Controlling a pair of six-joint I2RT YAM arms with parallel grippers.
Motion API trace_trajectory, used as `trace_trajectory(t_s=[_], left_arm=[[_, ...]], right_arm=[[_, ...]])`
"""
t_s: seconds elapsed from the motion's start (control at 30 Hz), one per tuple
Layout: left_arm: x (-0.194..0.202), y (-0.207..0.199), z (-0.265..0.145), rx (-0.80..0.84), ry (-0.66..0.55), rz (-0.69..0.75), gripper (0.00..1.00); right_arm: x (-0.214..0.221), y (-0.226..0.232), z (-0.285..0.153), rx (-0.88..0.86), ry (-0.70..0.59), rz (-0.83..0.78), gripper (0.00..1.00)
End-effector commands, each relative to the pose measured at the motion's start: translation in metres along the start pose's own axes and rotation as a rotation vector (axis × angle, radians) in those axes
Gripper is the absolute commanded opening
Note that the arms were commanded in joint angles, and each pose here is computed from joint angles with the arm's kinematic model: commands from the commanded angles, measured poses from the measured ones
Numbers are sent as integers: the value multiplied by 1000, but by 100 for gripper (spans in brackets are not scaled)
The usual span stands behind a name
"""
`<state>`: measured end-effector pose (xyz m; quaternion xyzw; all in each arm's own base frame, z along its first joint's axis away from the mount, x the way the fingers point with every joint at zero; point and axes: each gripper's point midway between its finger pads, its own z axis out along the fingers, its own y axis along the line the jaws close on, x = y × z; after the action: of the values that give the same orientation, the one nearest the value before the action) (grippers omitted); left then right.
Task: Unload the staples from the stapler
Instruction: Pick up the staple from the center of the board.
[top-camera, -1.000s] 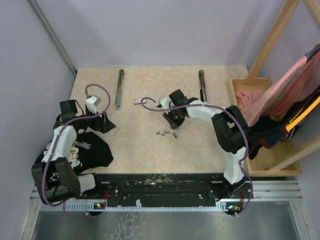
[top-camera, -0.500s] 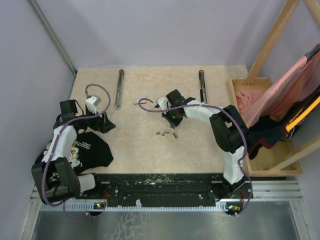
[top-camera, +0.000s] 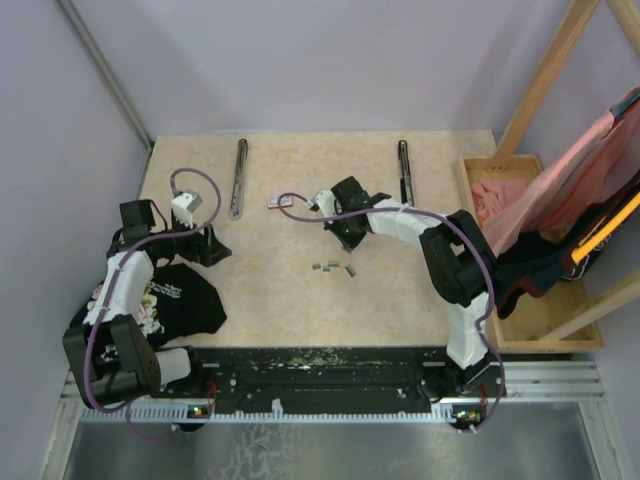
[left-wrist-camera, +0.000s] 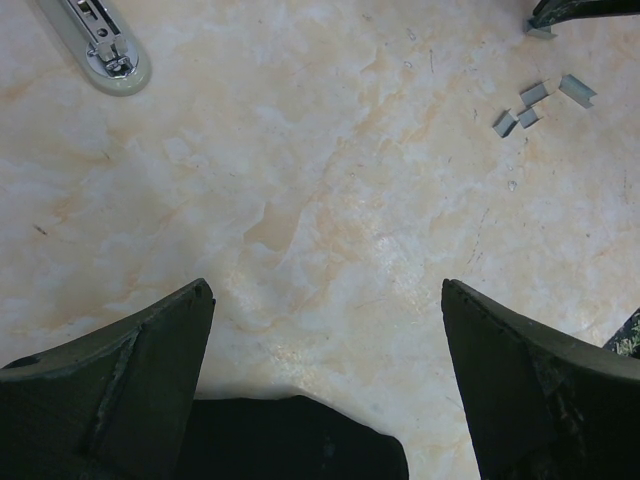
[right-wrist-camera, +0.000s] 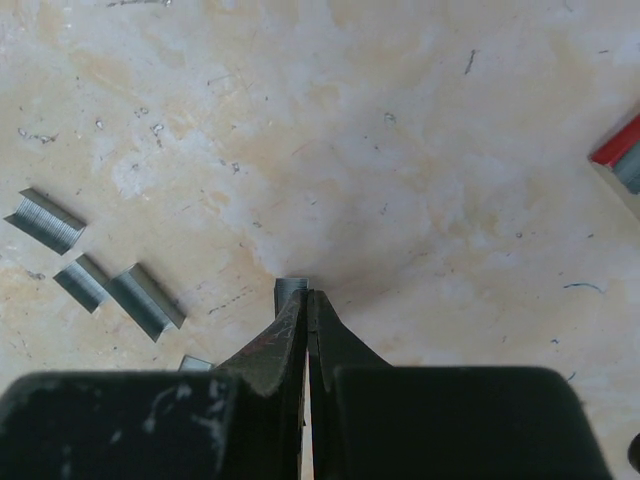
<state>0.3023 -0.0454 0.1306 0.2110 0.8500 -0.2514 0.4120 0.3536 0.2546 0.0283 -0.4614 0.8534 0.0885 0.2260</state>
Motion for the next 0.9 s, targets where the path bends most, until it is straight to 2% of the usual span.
trace_trajectory(t_s=[0.0, 0.4, 0.73, 0.87], left_arm=[[-12, 0, -3, 14, -24, 31, 100], [-12, -1, -3, 17, -26, 33, 100], [-12, 0, -4, 17, -27, 32, 100], [-12, 0, -3, 17, -26, 29, 100]], right_arm=[[-49, -17, -28, 98, -152, 3, 0], [-97, -77, -58, 320, -297, 192, 0], [-107, -125, -50, 387, -336, 352, 0], [-100, -156, -52, 536, -322, 403, 0]])
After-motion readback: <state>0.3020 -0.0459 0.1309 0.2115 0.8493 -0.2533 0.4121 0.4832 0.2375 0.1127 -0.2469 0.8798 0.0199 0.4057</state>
